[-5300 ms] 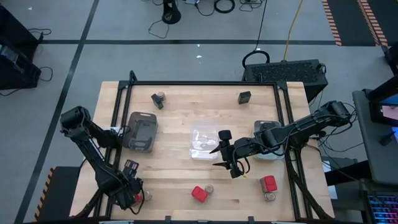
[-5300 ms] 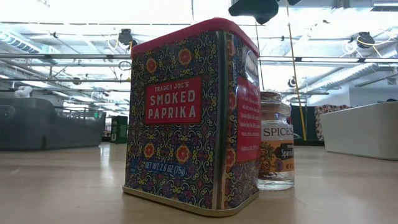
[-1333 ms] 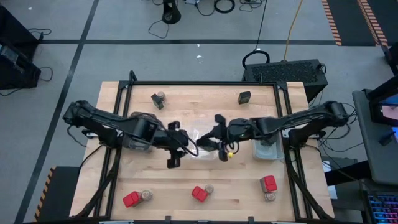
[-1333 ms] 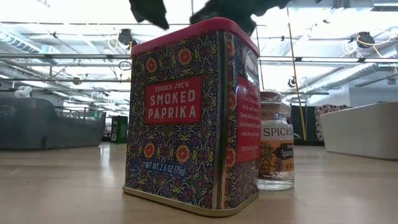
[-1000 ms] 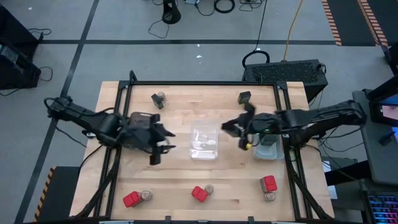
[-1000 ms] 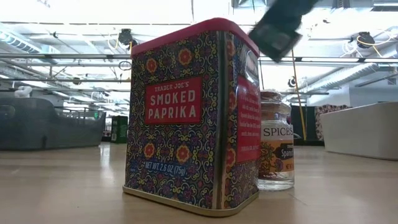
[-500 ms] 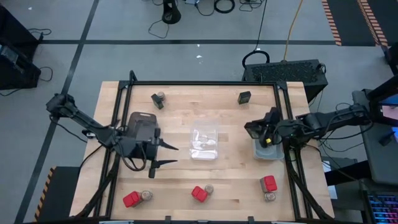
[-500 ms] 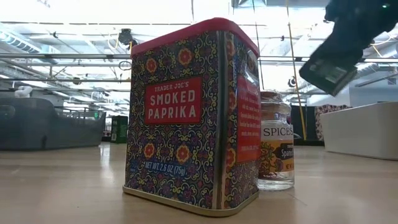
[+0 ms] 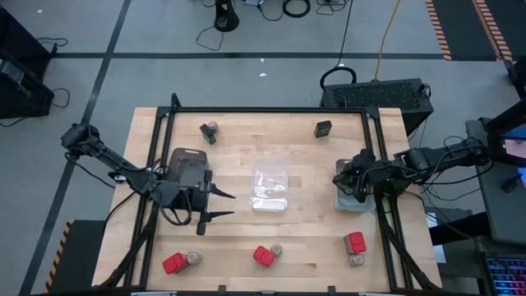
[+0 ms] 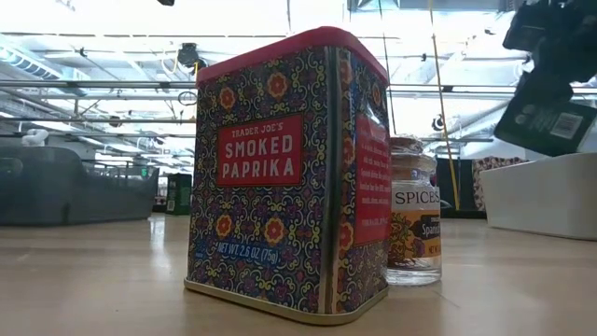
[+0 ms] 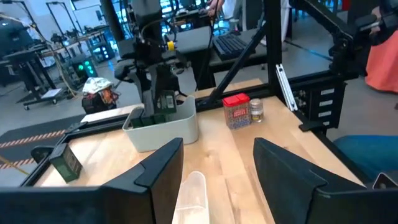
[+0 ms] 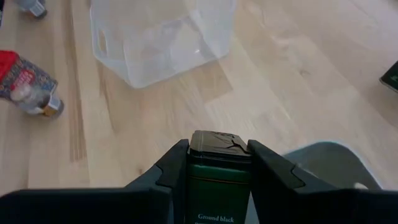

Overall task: Sort spices by type
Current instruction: Put the black seasoning can into the gray bin

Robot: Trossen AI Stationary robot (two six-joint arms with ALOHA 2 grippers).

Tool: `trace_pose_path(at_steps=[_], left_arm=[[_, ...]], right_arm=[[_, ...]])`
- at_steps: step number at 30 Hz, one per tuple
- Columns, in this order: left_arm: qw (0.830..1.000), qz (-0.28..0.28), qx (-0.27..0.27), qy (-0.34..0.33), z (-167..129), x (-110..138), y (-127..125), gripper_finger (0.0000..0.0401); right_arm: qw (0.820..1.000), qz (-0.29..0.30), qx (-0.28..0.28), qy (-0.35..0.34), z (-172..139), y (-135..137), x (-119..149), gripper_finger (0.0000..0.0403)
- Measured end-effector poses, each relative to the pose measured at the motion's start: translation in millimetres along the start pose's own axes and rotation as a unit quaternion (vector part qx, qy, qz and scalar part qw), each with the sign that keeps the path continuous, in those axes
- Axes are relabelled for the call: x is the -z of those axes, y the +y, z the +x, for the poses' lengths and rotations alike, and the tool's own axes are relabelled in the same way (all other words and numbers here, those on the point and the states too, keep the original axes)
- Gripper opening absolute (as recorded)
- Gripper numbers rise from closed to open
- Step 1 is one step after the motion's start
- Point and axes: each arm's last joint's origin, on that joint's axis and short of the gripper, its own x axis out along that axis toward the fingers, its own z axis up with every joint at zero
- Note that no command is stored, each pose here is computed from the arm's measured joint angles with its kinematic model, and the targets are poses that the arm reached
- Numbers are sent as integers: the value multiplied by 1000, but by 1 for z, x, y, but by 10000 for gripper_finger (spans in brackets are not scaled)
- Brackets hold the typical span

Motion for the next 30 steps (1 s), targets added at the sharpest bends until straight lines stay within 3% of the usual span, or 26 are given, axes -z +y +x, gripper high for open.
trace_pose_path(at_steps=[20,30], left_arm=[[1000,1,1,3,0,0,0,202],[1000,1,1,3,0,0,0,202]], right_arm=[[999,-3,-4,34,11,7,-1,117],[998,-37,-44,-32,16,18,-15,116]])
